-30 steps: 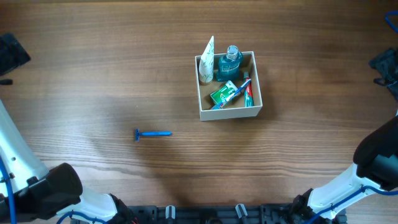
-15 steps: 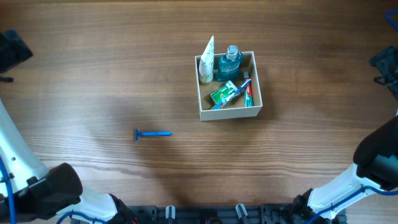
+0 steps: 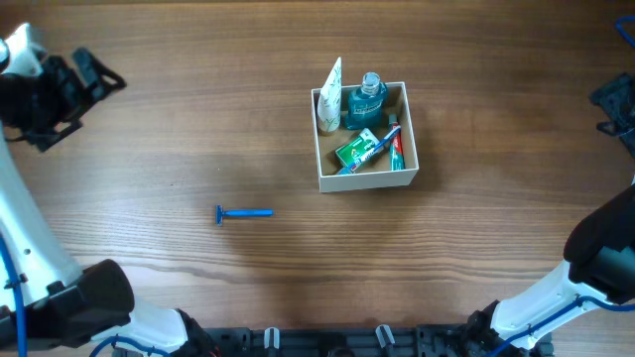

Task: Pack container
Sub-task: 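Swing the left arm over the blue razor on the table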

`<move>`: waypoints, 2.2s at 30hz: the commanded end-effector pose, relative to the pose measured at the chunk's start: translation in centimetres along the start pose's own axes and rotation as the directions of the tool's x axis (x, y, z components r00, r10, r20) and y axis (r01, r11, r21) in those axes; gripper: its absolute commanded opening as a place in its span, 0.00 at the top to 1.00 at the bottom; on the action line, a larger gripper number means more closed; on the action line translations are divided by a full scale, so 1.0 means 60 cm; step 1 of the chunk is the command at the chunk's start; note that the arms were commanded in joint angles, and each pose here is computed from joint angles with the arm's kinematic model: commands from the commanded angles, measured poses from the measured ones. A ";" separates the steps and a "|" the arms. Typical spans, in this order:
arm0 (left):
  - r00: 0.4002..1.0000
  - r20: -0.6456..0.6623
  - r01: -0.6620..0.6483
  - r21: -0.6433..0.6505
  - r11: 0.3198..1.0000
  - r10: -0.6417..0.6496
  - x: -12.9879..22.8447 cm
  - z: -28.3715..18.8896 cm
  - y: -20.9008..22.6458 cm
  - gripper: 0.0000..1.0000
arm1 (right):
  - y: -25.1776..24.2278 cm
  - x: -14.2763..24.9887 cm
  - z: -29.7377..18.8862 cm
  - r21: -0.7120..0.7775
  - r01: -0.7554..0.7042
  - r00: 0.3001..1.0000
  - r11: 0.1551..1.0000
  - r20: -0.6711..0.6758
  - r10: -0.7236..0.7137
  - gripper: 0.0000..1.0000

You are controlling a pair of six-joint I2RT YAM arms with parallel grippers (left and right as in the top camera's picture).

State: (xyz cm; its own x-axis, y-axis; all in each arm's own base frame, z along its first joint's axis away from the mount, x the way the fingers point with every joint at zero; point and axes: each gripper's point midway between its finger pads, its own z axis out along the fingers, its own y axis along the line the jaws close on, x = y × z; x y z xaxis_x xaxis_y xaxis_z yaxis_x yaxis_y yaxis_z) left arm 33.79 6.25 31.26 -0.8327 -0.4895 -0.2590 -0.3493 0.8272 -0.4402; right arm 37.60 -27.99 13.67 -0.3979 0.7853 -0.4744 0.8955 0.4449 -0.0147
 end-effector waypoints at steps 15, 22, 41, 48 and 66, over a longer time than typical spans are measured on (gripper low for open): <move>0.934 0.078 0.358 -0.197 0.913 -0.350 0.105 0.044 -0.146 0.00 | 0.001 0.000 -0.002 -0.009 0.005 1.000 1.000 0.000 -0.005 0.00; 0.803 0.172 0.596 -0.233 0.768 -0.571 0.132 0.068 -0.153 0.00 | 0.001 0.000 -0.002 -0.009 0.005 1.000 1.000 0.000 -0.005 0.00; 0.515 0.336 0.847 -0.341 0.408 -0.789 0.253 0.088 -0.043 0.00 | 0.001 0.000 -0.002 -0.009 0.005 1.000 1.000 0.000 -0.005 0.00; 0.554 0.295 0.815 -0.382 0.435 -0.779 0.281 0.088 -0.033 0.00 | 0.001 0.000 -0.002 -0.009 0.005 1.000 1.000 0.000 -0.005 0.00; 0.543 0.260 0.796 -0.462 0.391 -0.799 0.329 0.215 0.017 0.00 | 0.001 0.000 -0.002 -0.009 0.005 1.000 1.000 0.000 -0.005 0.00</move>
State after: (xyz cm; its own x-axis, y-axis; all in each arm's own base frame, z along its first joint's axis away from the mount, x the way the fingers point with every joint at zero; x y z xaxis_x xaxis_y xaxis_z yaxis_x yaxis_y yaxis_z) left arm 22.71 -5.59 17.09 -0.0454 -0.9983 -0.0371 -0.9990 0.0453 0.0025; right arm 37.62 -27.94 13.65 -0.3980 0.7862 -0.4726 0.8950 0.4459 -0.0121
